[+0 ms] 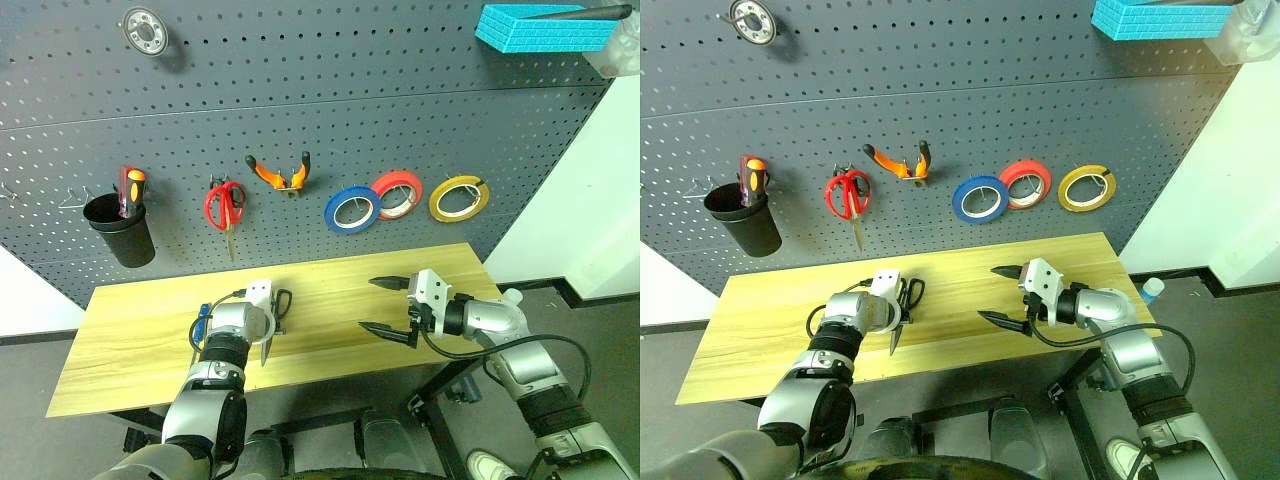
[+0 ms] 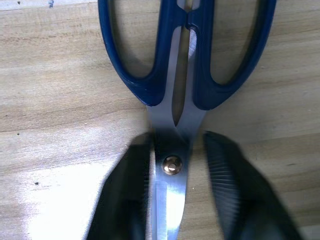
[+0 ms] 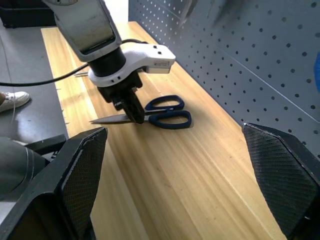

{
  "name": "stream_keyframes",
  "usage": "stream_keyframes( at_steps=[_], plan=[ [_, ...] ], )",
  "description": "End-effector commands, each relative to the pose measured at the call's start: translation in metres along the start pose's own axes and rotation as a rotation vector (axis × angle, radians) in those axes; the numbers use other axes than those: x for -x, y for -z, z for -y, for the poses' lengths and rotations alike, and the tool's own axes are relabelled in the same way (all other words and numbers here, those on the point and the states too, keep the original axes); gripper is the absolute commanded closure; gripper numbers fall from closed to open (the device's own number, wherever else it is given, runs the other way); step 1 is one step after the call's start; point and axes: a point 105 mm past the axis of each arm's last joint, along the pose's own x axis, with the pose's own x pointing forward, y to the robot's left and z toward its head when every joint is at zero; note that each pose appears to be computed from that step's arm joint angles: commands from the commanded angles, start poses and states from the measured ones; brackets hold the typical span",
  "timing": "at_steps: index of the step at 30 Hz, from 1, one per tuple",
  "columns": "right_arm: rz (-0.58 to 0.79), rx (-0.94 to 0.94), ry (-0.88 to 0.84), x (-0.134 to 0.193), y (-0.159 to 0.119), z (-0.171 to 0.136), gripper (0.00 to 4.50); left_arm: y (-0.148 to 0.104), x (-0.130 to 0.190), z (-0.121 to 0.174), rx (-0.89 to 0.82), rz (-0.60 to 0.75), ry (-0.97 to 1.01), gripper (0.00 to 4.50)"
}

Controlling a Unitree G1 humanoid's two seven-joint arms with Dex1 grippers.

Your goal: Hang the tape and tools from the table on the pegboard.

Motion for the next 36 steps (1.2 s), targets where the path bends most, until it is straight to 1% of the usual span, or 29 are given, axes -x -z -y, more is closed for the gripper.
stream_keyframes(
  at_steps=[1, 5, 8, 12, 16, 22, 24, 27, 30, 32, 34, 36],
  plan=[
    [0.045, 0.045, 0.037, 0.002, -0.012, 0.009, 0.0, -0.006, 0.001, -0.003, -0.009, 0.01, -0.024, 3.8],
    [0.05, 0.048, 0.041, 0.001, -0.012, 0.01, 0.0, -0.003, -0.001, -0.004, -0.016, 0.005, -0.033, 3.81],
    [0.054, 0.051, 0.041, 0.0, -0.013, 0.009, 0.0, -0.008, 0.001, -0.006, -0.041, 0.039, -0.038, 3.81],
    [0.071, 0.05, 0.035, -0.001, -0.015, 0.008, 0.0, -0.014, 0.012, -0.014, -0.062, 0.089, -0.039, 3.81],
    [0.097, 0.032, 0.025, -0.004, -0.019, 0.007, 0.0, -0.011, 0.022, -0.025, -0.083, 0.118, -0.042, 3.81],
    [0.223, -0.058, -0.047, -0.011, -0.043, 0.005, 0.0, 0.005, 0.03, -0.049, -0.083, 0.139, -0.056, 3.81],
    [0.244, -0.081, -0.075, -0.013, -0.049, 0.003, 0.0, 0.006, 0.034, -0.051, -0.114, 0.188, -0.03, 3.81],
    [0.238, -0.075, -0.094, -0.014, -0.051, 0.0, 0.0, 0.009, 0.04, -0.052, -0.139, 0.246, 0.008, 3.81],
    [0.24, -0.072, -0.101, -0.015, -0.052, -0.001, 0.0, 0.019, 0.053, -0.059, -0.22, 0.339, 0.046, 3.81],
    [0.25, -0.072, -0.108, -0.016, -0.054, -0.003, 0.0, 0.016, 0.068, -0.062, -0.254, 0.451, 0.084, 3.81],
    [0.257, -0.071, -0.113, -0.017, -0.056, -0.003, 0.0, 0.014, 0.077, -0.062, -0.285, 0.512, 0.107, 3.81],
    [0.274, -0.067, -0.121, -0.019, -0.061, -0.004, 0.0, 0.004, 0.099, -0.062, -0.344, 0.667, 0.14, 3.81]
  ],
)
